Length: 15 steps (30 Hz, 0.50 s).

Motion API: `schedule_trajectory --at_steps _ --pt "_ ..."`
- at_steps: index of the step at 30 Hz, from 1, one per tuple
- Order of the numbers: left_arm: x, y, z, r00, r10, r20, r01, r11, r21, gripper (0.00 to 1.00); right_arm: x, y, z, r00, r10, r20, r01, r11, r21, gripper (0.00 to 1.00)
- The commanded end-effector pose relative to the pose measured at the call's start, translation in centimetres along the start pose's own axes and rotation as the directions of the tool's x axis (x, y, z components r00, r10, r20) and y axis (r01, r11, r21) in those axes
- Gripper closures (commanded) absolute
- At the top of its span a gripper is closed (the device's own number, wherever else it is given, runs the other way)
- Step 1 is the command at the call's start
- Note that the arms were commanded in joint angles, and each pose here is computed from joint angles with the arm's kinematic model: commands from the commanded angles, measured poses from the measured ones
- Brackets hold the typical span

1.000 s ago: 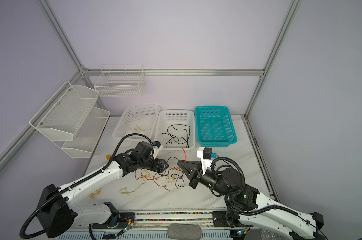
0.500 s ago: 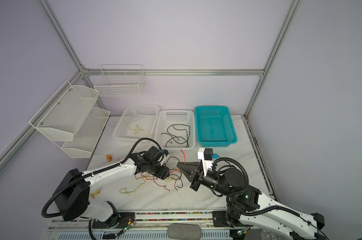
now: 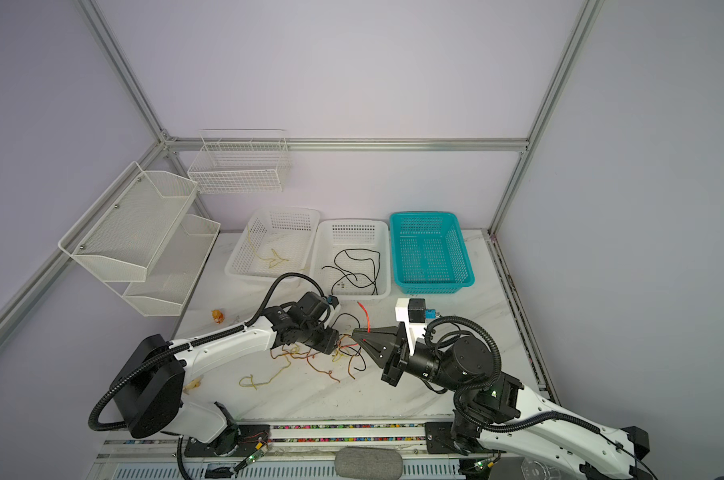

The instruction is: Untangle the cables

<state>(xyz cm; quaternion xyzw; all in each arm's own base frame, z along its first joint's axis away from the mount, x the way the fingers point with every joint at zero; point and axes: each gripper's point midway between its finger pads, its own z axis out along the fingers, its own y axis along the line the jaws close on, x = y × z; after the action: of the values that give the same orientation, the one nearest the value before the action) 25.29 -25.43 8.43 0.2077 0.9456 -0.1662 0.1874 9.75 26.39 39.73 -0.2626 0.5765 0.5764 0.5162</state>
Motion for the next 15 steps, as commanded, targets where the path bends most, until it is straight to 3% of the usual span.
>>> schedule_trajectory --at_steps 1,15 --pt "-3.1 -1.6 -1.7 0.992 0.001 0.127 -0.009 0.998 0.057 0.52 -1.2 1.1 -0.2 0.999 -0.003 0.047 0.006 0.999 -0.053 1.0" --pt "-3.7 -1.8 -3.2 0.976 -0.005 0.22 -0.014 0.997 0.082 0.81 -1.6 1.2 -0.7 0.998 -0.001 0.07 0.004 0.999 -0.051 1.0"
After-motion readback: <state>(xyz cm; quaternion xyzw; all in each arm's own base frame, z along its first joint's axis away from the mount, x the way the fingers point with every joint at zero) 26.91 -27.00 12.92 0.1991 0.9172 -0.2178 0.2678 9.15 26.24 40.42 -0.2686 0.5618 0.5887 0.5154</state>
